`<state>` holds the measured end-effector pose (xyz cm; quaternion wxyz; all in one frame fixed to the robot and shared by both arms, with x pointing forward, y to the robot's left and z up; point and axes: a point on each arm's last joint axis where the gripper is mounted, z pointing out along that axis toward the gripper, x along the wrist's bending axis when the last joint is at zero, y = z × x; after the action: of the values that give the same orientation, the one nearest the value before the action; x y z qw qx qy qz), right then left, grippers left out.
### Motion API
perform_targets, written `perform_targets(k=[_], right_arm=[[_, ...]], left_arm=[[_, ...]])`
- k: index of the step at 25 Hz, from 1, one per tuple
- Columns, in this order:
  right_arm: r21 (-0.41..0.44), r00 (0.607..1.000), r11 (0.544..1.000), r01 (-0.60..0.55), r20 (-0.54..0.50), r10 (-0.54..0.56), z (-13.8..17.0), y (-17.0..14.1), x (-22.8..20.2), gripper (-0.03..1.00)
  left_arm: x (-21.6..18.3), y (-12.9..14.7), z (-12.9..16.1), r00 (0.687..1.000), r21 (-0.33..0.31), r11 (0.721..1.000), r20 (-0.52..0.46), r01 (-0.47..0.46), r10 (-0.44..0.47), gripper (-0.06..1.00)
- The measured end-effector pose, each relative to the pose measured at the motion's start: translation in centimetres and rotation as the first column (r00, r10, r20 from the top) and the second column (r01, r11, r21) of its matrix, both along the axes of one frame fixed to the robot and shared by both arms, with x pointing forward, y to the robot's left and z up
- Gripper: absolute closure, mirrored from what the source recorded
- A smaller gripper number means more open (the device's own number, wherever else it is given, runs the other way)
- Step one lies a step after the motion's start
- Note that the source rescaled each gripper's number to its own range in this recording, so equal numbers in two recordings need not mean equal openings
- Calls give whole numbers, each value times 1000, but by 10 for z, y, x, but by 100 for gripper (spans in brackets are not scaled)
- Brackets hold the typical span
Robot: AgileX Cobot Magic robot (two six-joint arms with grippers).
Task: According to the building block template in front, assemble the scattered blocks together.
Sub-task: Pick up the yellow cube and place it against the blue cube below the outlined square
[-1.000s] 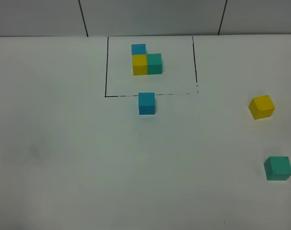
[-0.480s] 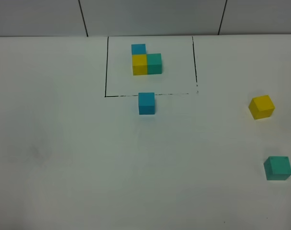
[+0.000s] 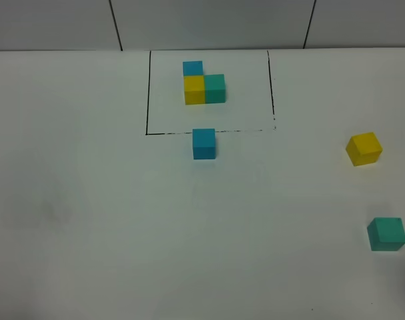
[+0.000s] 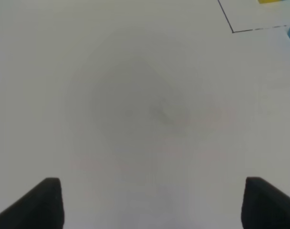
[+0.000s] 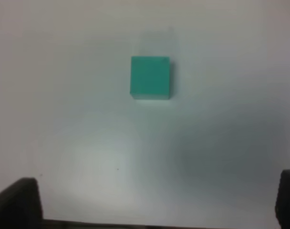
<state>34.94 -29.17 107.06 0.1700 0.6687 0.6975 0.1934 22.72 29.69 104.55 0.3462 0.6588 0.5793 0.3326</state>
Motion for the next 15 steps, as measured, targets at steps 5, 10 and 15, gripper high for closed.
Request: perform_targets(k=[5,10,15], right_arm=[[-18,1000,999,-27,-7,26,-10,1,34,-3],[-70,994,993,-92,-61,88,-25,2,77,-3],[-79,975,979,-189,-138,177,-42,6,127,-3]], left_arm=[[0,0,0,1000,0,1000,0,0,0,7],[0,0,0,1000,0,1000,0,0,0,7],[0,0,0,1000,0,1000,0,0,0,7]])
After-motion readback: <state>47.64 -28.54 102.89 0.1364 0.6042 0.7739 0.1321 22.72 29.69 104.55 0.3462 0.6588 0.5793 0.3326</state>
